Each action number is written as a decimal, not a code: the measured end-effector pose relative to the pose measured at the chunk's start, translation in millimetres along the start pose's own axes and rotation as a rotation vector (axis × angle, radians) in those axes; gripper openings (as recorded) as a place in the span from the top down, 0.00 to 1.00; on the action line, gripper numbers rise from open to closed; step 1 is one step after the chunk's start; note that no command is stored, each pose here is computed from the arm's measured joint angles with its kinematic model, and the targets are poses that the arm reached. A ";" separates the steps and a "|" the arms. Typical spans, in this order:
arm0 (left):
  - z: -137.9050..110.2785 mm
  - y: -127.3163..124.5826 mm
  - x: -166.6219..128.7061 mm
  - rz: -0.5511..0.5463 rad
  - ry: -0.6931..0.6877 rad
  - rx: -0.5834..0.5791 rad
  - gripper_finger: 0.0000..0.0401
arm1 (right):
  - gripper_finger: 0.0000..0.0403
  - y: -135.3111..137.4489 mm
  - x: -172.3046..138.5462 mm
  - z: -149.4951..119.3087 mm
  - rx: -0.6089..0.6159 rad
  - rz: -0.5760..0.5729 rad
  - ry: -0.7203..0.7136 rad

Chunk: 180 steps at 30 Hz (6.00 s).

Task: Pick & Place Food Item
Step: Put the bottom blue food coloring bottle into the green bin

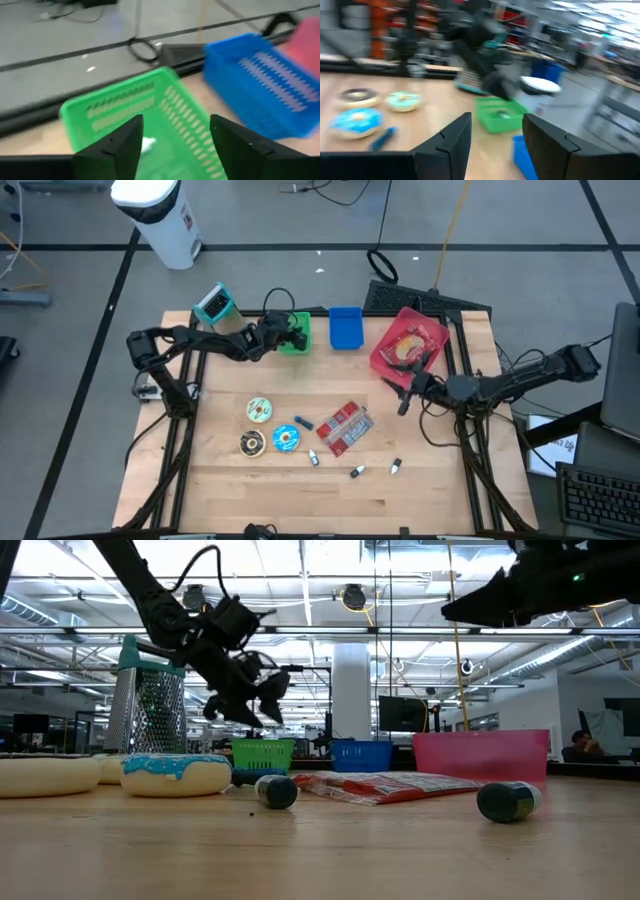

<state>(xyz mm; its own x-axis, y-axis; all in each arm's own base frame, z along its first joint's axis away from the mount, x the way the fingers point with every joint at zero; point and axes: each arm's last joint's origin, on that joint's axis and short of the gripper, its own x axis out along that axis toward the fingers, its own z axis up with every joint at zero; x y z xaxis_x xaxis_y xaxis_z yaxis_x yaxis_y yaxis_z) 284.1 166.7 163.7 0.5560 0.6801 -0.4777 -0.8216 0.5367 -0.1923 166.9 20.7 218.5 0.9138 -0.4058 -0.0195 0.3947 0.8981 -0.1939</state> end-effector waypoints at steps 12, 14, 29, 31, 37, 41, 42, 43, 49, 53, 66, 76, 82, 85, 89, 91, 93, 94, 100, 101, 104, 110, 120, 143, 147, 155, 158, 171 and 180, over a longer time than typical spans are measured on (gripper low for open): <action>47.2 -34.6 -77.4 -0.402 -0.118 -0.063 0.32 | 0.59 43.7 -25.1 -18.7 0.053 0.814 0.164; 47.5 -45.0 -90.2 -0.456 -0.134 -0.047 0.32 | 0.59 52.0 -31.5 -26.8 0.075 0.876 0.267; 22.4 -105.6 -142.4 -0.644 -0.221 0.015 0.32 | 0.58 96.2 -45.0 -88.5 -0.173 0.883 0.635; 20.4 -107.6 -144.8 -0.636 -0.222 0.010 0.32 | 0.57 97.9 -44.5 -92.5 -0.192 0.886 0.649; 17.9 -110.2 -147.7 -0.635 -0.215 -0.003 0.32 | 0.58 104.0 -44.8 -91.4 -0.157 0.967 0.627; 17.9 -110.2 -147.7 -0.635 -0.215 -0.006 0.32 | 0.59 106.0 -43.0 -87.1 -0.110 0.956 0.590; 17.9 -110.1 -147.7 -0.635 -0.215 -0.006 0.32 | 0.59 105.5 -42.7 -88.3 -0.117 0.932 0.596; 17.9 -110.1 -147.7 -0.634 -0.214 -0.006 0.32 | 0.59 105.0 -42.2 -89.7 -0.119 0.903 0.601; 16.1 -110.7 -145.7 -0.630 -0.208 -0.002 0.32 | 0.58 110.7 -40.0 -92.5 -0.048 0.853 0.598; 15.0 -110.3 -145.0 -0.624 -0.198 0.006 0.32 | 0.59 119.0 -44.5 -90.4 -0.014 0.892 0.555; 14.1 -108.8 -143.8 -0.577 -0.201 0.006 0.32 | 0.59 123.7 -47.4 -87.3 -0.084 0.903 0.462; 13.4 -109.1 -144.1 -0.577 -0.197 0.005 0.32 | 0.59 133.0 -45.3 -101.8 -0.054 0.914 0.497; 13.5 -109.1 -144.0 -0.577 -0.197 0.004 0.32 | 0.66 132.5 -45.1 -104.6 -0.069 0.909 0.517; 13.6 -109.0 -144.1 -0.577 -0.198 0.004 0.32 | 0.73 131.8 -43.8 -104.8 -0.082 0.909 0.511; 13.6 -109.1 -144.1 -0.577 -0.198 0.004 0.32 | 0.82 129.6 -39.5 -105.0 -0.127 0.903 0.489; 13.6 -109.0 -144.1 -0.577 -0.197 0.000 0.32 | 0.86 127.8 -35.5 -104.7 -0.149 0.891 0.470; 13.6 -109.1 -144.1 -0.578 -0.196 0.000 0.32 | 0.87 124.5 -30.6 -103.8 -0.176 0.869 0.452; 13.6 -109.1 -144.1 -0.578 -0.195 -0.005 0.32 | 0.87 122.2 -27.8 -103.0 -0.187 0.849 0.443; 9.8 -111.6 -140.3 -0.603 -0.164 -0.037 0.32 | 0.83 105.9 -10.1 -89.6 -0.258 0.672 0.344; 6.9 -112.8 -138.2 -0.603 -0.153 -0.030 0.32 | 0.84 102.3 -6.7 -86.8 -0.273 0.634 0.326; -4.4 -120.5 -128.6 -0.622 -0.129 -0.039 0.32 | 0.86 90.9 3.5 -80.3 -0.310 0.515 0.290; -31.8 -139.5 -106.3 -0.721 -0.120 -0.075 0.32 | 0.85 74.3 20.8 -73.5 -0.367 0.323 0.232; -67.2 -156.3 -70.6 -0.782 -0.031 -0.191 0.32 | 0.85 64.4 41.1 -51.7 -0.485 0.171 0.113; -52.6 -202.0 -70.1 -0.906 -0.041 -0.093 0.32 | 0.85 60.7 49.0 -38.8 -0.658 0.129 0.038; -52.1 -202.1 -70.2 -0.907 -0.044 -0.094 0.32 | 0.85 60.5 49.1 -36.9 -0.697 0.120 0.019; -56.1 -201.0 -67.9 -0.877 -0.020 -0.091 0.32 | 0.85 63.6 50.6 -26.3 -0.720 0.107 -0.028; -57.0 -200.6 -67.9 -0.865 -0.006 -0.099 0.32 | 0.85 66.6 49.3 -26.3 -0.758 0.124 -0.026; -56.8 -201.1 -68.7 -0.866 -0.001 -0.119 0.34 | 0.85 68.9 48.6 -24.9 -0.732 0.135 -0.026; -56.1 -200.8 -68.3 -0.870 0.010 -0.148 0.64 | 0.85 68.9 48.7 -25.9 -0.739 0.139 -0.018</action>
<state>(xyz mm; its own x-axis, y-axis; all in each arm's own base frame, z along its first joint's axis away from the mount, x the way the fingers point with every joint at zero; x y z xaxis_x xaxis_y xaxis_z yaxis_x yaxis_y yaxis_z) 404.0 -15.5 186.9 0.9915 0.0553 -0.1176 -0.1153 0.7918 -0.5999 236.2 58.4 178.8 0.9545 -0.2881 -0.0770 0.1139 0.5909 -0.7987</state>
